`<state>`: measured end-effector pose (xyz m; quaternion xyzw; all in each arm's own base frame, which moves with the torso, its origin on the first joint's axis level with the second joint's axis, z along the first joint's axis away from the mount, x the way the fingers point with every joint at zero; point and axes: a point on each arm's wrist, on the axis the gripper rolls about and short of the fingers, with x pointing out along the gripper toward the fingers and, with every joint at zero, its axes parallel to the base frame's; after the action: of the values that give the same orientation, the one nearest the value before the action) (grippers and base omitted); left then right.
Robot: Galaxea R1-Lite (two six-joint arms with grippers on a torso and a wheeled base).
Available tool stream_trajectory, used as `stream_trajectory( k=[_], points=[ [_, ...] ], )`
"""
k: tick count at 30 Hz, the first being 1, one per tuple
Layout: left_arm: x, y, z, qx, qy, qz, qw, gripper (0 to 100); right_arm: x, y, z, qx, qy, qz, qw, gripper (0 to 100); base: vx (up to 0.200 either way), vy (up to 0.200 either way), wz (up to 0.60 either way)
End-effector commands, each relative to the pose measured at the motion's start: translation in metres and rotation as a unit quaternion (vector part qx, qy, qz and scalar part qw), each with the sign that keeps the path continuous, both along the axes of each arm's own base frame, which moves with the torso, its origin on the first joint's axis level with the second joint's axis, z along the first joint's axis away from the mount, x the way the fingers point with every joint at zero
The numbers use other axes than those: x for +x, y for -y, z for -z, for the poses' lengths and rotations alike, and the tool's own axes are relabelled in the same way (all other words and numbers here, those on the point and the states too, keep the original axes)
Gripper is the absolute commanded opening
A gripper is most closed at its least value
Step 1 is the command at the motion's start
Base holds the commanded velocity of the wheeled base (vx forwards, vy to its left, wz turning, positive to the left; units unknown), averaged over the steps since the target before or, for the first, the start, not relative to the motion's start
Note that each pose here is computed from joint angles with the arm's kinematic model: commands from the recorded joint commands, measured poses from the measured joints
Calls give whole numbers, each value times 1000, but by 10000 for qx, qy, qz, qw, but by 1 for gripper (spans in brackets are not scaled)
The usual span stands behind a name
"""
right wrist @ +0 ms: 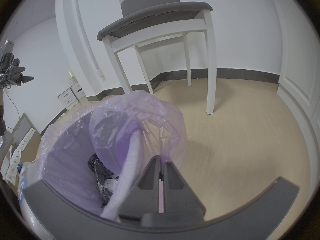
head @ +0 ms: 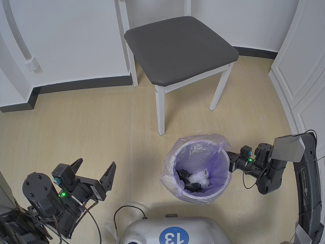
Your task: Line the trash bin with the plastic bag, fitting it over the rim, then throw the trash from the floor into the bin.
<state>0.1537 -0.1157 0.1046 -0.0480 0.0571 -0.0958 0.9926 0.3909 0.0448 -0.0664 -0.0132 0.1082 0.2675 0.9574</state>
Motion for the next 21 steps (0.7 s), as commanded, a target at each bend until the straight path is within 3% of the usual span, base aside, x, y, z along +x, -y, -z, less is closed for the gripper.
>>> stream_trajectory(
  k=[1,12,17,21],
  points=[
    [-2,-2,1,8,-9,-8,10000,100,-5,-1,10,138,-243,27,9996,0,0,0,0],
    [-2,-3,1,15,-8,-23,10000,100,10,9,8,220,-57,200,9995,0,0,0,0],
    [-2,-3,1,5,5,-30,10000,100,13,25,13,148,-455,395,9981,0,0,0,0],
    [-2,-3,1,5,5,-38,10000,100,13,28,15,146,-508,427,9977,0,0,0,0]
  ],
)
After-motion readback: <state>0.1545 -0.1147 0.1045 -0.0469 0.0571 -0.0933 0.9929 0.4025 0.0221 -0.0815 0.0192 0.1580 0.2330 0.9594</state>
